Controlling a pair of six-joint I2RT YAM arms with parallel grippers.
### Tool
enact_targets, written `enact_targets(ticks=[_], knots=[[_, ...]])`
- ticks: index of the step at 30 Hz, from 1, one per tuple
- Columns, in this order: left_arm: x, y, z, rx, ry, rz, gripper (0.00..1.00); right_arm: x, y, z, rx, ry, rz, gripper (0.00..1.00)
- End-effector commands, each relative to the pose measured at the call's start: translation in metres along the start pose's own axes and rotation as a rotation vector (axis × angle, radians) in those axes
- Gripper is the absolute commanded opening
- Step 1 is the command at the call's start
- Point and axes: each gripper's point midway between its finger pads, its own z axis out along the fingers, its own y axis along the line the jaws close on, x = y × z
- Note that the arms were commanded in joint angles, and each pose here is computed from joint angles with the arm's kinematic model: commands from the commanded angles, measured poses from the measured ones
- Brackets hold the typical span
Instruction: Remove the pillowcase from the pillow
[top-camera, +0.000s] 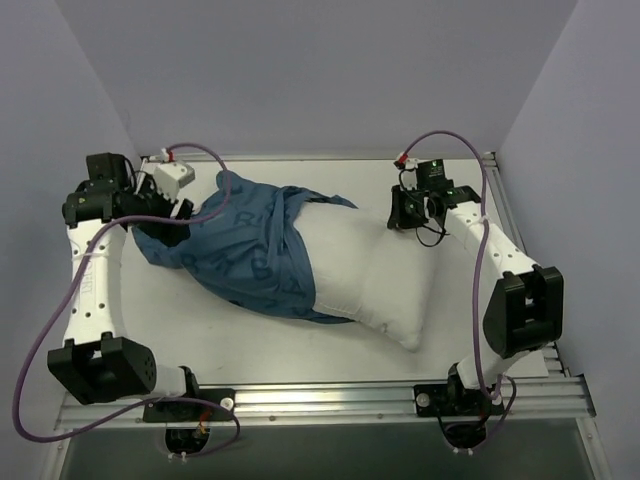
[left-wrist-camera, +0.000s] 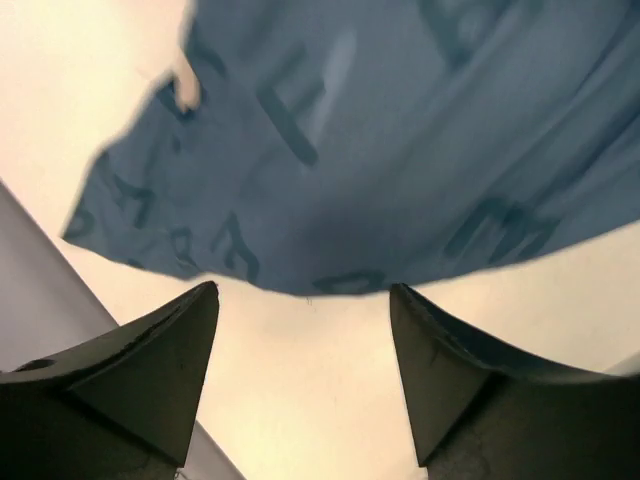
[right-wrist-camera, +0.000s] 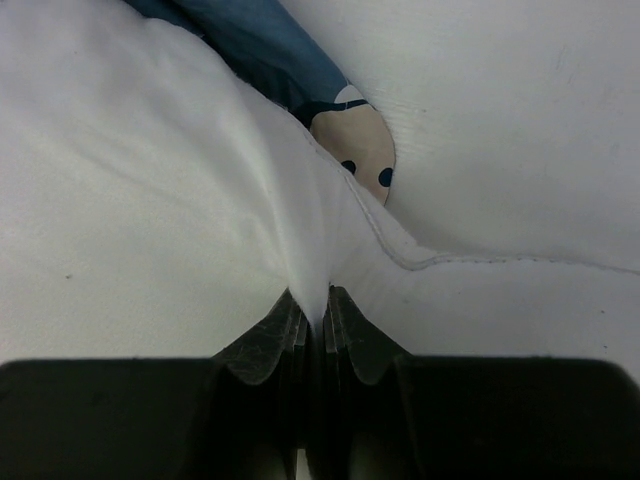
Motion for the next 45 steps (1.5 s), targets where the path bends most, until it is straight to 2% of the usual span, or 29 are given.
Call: enact_targets(ticks=[1, 2, 4, 6, 8, 9, 13, 15, 18, 21, 25, 26, 28, 29, 32, 34, 37, 40, 45], knots=[[0.067, 0.008, 0.029, 0.002, 0.207, 0.157, 0.76, -0.028, -0.031, 0.009, 0.118, -0.029, -0.040, 0.00], [0.080, 0.013, 0.033, 0.004, 0.249, 0.224, 0.59, -0.031, -0.034, 0.012, 0.127, -0.027, -0.043, 0.00], [0.107, 0.015, 0.047, 0.033, 0.325, 0.265, 0.54, -0.032, -0.042, 0.021, 0.147, -0.006, -0.039, 0.00], [0.124, 0.027, 0.056, 0.007, 0.375, 0.318, 0.62, -0.043, -0.047, 0.021, 0.161, -0.015, -0.061, 0.00], [0.130, 0.033, 0.060, 0.002, 0.376, 0.390, 0.76, -0.048, -0.050, 0.025, 0.165, -0.011, -0.069, 0.00], [0.126, 0.038, 0.064, -0.011, 0.329, 0.414, 0.84, -0.050, -0.050, 0.026, 0.164, -0.013, -0.069, 0.00], [0.130, 0.027, 0.084, -0.010, 0.188, 0.531, 0.97, -0.050, -0.051, 0.033, 0.158, -0.007, -0.080, 0.00], [0.113, 0.045, 0.093, -0.116, 0.115, 0.554, 0.94, -0.048, -0.053, 0.036, 0.160, -0.002, -0.086, 0.00], [0.118, 0.059, 0.111, -0.139, 0.122, 0.498, 0.94, -0.047, -0.055, 0.038, 0.164, 0.004, -0.088, 0.00], [0.133, 0.062, 0.138, -0.113, 0.141, 0.521, 0.94, -0.049, -0.054, 0.043, 0.148, -0.006, -0.091, 0.00], [0.136, 0.073, 0.169, -0.179, 0.125, 0.520, 0.96, -0.050, -0.056, 0.048, 0.149, -0.005, -0.090, 0.00], [0.133, 0.074, 0.172, -0.185, 0.104, 0.506, 0.85, -0.050, -0.058, 0.047, 0.156, -0.005, -0.090, 0.00], [0.132, 0.069, 0.175, -0.158, 0.086, 0.489, 0.48, -0.054, -0.062, 0.044, 0.178, -0.023, -0.096, 0.00], [0.139, 0.056, 0.174, -0.096, 0.101, 0.478, 0.03, -0.053, -0.066, 0.043, 0.187, -0.028, -0.090, 0.00], [0.125, 0.044, 0.165, -0.067, 0.031, 0.441, 0.02, -0.061, -0.085, 0.031, 0.237, -0.069, -0.042, 0.00], [0.121, 0.057, 0.149, -0.171, 0.014, 0.379, 0.02, -0.065, -0.104, 0.019, 0.298, -0.091, -0.002, 0.00], [0.113, 0.103, 0.115, -0.350, 0.015, 0.298, 0.02, -0.069, -0.140, -0.009, 0.382, -0.136, 0.073, 0.00], [0.119, 0.143, 0.078, -0.456, 0.034, 0.194, 0.02, -0.070, -0.170, -0.036, 0.449, -0.189, 0.158, 0.00], [0.122, 0.185, 0.025, -0.618, 0.044, 0.160, 0.02, -0.071, -0.200, -0.068, 0.575, -0.224, 0.203, 0.00]])
